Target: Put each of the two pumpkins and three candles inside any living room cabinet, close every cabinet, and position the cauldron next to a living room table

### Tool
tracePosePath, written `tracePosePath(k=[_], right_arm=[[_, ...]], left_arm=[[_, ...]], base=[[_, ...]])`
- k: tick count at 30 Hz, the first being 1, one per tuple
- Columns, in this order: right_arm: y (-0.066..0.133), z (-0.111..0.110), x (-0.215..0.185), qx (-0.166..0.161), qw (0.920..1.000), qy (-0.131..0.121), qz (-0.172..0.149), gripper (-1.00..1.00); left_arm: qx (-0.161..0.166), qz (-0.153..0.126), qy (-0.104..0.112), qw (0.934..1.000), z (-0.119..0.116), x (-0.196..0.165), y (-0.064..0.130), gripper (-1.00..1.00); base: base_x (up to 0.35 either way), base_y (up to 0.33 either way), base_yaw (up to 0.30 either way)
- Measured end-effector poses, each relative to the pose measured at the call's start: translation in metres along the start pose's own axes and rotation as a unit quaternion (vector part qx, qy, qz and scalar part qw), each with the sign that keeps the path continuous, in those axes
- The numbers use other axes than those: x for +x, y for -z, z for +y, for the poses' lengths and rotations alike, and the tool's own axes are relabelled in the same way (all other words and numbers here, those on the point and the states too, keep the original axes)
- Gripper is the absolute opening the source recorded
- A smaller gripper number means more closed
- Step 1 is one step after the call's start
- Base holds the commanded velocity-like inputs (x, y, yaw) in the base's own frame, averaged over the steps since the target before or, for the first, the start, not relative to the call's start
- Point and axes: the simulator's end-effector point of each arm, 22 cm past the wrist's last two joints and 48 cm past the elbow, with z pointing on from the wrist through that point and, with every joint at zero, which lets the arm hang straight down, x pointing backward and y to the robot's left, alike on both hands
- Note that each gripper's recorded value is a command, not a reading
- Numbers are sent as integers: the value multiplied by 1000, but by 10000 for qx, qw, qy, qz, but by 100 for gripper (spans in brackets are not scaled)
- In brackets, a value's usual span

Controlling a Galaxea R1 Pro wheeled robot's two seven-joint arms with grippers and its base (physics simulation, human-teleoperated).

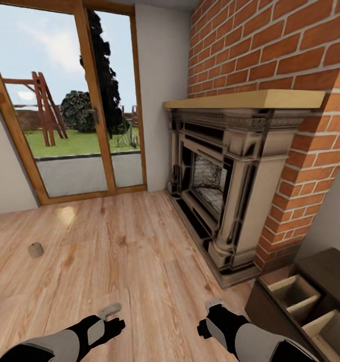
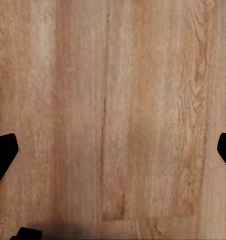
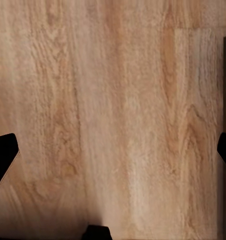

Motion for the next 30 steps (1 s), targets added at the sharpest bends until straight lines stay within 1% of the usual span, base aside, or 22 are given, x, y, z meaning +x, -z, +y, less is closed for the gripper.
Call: tracePosePath(k=[20, 30], right_arm=[[1, 0, -1, 3, 10000, 0, -10, 100], [4, -2, -4, 25, 10000, 3, -55, 100]], left_arm=[[0, -12, 8, 10000, 0, -1, 1, 100], [22, -49, 4, 10000, -2, -4, 3, 100]], base=[[321, 0, 276], [334, 0, 234]])
